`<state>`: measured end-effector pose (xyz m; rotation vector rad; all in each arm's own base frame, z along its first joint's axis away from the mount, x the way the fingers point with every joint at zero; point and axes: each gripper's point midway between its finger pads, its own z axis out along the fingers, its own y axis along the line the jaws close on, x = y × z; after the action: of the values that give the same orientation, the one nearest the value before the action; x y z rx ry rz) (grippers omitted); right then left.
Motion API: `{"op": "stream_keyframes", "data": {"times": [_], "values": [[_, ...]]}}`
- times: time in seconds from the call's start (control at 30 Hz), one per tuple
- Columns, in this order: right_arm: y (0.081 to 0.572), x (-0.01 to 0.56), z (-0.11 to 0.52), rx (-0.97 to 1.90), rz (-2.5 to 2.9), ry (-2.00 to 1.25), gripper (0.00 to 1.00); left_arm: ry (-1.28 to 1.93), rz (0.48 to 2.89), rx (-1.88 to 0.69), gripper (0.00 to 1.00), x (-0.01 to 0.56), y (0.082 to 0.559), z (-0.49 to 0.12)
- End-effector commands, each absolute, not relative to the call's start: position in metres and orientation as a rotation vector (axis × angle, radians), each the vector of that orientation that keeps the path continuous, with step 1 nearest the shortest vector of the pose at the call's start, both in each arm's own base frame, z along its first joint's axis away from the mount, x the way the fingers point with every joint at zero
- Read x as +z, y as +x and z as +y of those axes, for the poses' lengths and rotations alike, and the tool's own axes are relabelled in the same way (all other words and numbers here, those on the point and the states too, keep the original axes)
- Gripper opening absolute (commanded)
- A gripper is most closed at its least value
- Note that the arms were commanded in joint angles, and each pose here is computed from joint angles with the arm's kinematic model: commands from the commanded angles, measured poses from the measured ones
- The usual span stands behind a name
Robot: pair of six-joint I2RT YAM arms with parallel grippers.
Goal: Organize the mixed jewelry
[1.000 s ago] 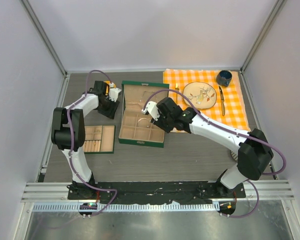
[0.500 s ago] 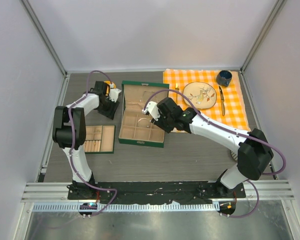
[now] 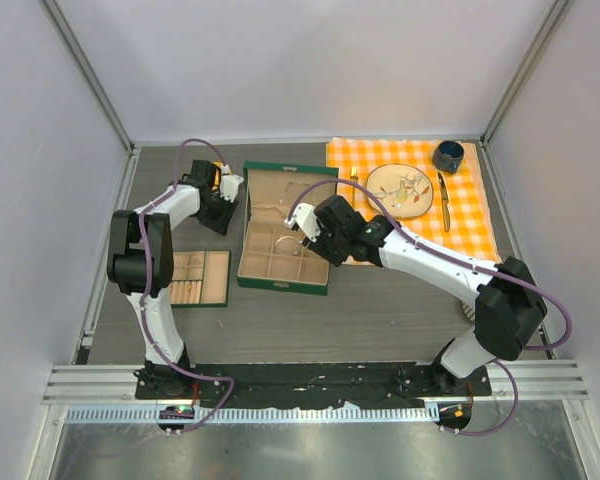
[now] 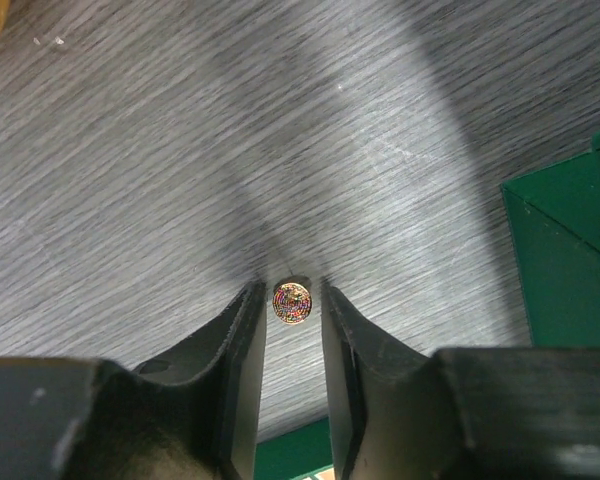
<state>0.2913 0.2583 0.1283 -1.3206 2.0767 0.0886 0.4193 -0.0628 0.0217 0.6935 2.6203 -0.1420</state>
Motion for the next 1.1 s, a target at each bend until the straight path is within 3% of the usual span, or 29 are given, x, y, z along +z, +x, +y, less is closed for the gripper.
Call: {"op": "stream_keyframes", "data": {"times": [0.0, 0.37, 0.73, 1.07], "values": [[0.295, 0.148, 0.262, 0.123, 2.025, -1.258, 0.37, 0.71, 2.598, -0.14, 0.3, 0.028, 0.424, -0.066], [0.294, 0.147, 0.261, 0.129, 2.029, -1.257, 0.36, 0.725, 2.578, -0.127, 0.06, 0.042, 0.412, -0.063], [0.295, 0.146, 0.261, 0.128, 2.031, -1.256, 0.36, 0.738, 2.471, -0.117, 0.0, 0.098, 0.387, -0.062], [0.295, 0.145, 0.261, 0.137, 2.032, -1.257, 0.36, 0.798, 2.49, -0.046, 0.0, 0.096, 0.314, -0.033]]}}
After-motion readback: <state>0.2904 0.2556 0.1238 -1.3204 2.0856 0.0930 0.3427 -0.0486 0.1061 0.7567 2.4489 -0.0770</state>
